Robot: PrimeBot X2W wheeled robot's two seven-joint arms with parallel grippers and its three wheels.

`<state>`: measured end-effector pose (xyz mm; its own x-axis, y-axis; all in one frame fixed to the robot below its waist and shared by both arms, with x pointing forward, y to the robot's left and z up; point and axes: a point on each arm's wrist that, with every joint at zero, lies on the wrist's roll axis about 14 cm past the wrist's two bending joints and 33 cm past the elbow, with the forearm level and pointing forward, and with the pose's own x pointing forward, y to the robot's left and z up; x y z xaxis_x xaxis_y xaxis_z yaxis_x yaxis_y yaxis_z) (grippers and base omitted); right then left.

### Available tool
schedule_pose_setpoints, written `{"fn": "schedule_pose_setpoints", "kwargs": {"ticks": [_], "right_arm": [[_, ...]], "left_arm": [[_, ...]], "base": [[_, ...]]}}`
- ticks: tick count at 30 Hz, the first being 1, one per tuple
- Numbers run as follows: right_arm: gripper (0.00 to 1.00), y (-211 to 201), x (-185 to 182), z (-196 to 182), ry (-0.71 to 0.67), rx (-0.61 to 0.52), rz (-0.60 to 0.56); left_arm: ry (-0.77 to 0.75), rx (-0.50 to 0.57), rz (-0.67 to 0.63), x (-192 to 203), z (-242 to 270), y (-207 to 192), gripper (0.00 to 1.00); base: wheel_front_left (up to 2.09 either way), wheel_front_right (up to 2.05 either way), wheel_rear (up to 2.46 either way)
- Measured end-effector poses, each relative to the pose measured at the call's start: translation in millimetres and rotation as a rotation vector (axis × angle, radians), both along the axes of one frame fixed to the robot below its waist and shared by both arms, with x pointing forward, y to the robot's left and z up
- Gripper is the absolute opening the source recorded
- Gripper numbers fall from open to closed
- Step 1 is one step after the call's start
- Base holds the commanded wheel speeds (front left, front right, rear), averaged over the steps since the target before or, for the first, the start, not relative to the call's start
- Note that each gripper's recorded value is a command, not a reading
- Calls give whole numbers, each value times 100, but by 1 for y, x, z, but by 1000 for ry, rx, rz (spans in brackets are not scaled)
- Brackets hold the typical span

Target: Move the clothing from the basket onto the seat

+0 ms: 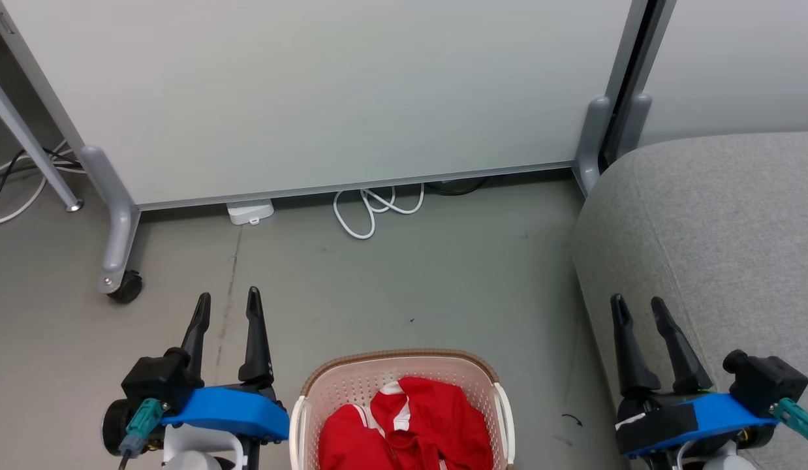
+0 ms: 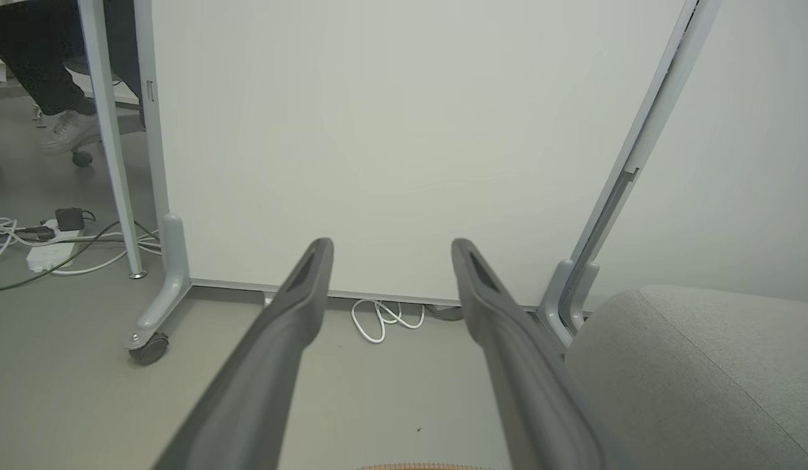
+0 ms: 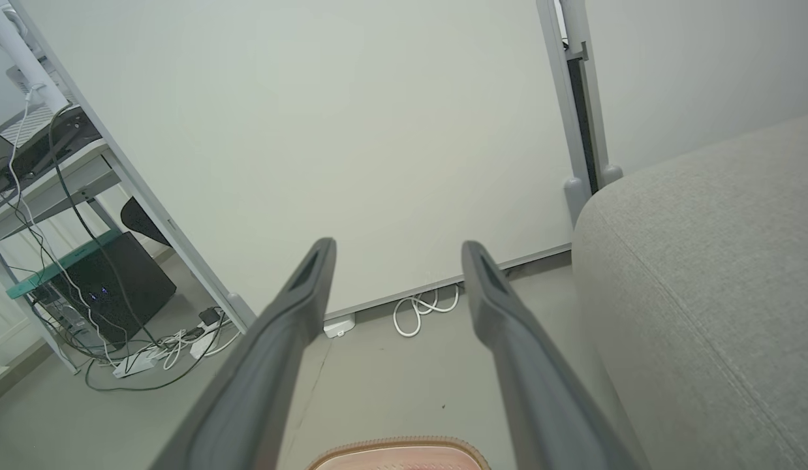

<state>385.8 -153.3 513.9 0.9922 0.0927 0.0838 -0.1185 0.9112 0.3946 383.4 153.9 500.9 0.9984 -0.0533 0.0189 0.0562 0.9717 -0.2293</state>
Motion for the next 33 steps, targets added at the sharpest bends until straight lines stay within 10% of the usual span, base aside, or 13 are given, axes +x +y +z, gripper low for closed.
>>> {"fn": "schedule_pose_setpoints", "kwargs": {"ticks": [33], "right_arm": [[100, 18, -1, 7, -79, -231, 55]], "left_arm": [[-78, 253, -52, -3, 7, -14, 100]], "base": [[0, 0, 0]]}}
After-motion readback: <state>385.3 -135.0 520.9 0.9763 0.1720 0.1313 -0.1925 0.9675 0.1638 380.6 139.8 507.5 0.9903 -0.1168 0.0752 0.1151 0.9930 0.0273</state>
